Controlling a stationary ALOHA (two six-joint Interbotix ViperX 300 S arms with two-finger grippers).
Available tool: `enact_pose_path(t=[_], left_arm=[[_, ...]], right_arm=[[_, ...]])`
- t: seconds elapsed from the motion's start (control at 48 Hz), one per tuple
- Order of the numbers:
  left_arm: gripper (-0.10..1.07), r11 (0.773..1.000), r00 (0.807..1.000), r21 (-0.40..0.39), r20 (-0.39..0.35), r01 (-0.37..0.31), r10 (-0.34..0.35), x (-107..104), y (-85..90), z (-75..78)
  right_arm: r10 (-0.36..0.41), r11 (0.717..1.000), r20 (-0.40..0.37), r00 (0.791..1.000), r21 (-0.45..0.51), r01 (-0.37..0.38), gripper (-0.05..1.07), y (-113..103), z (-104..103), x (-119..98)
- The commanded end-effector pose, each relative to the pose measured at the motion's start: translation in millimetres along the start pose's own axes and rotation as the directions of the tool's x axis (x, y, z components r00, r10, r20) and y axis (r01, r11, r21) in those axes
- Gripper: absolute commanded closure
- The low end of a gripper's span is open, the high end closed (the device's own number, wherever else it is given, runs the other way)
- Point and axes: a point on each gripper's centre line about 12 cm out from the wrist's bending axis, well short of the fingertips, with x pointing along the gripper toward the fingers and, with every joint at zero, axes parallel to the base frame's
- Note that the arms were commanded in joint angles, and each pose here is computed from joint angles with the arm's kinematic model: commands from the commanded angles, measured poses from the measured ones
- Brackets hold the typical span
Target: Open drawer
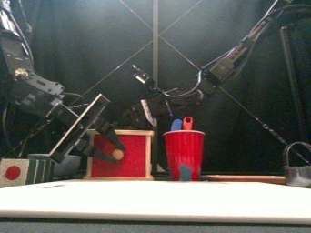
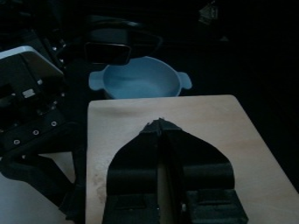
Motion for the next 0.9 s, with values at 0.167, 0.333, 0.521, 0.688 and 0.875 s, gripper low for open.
enact_pose_path(t=[0.167,0.333,0.521,0.688,0.875], left_arm=[[0.39,1.0,1.0,-0.017,0.009,0.017,-0.017,1,-6.6,2.5],[0.39,0.999,0.999,-0.021,-0.01,0.034,-0.034,-4,-11.6,-2.4],[0.39,0.999,0.998,-0.032,-0.05,0.043,-0.045,-12,-18.2,-8.0],[0.39,0.999,0.995,-0.033,-0.092,0.029,-0.032,-19,-19.0,-13.7],[0.39,1.0,0.992,-0.026,-0.127,0.015,-0.018,-21,-18.0,-22.2]], right_arm=[[0.005,1.0,0.009,1.0,-0.004,-0.005,0.99,3,7,-1],[0.005,1.0,0.01,1.0,-0.004,-0.005,0.99,3,7,-1],[0.005,1.0,0.012,1.0,-0.004,-0.005,0.99,3,8,-1],[0.003,1.0,0.013,1.0,-0.004,-0.003,0.99,2,8,-1],[0.003,1.0,0.007,1.0,-0.003,-0.003,0.99,2,6,-2]])
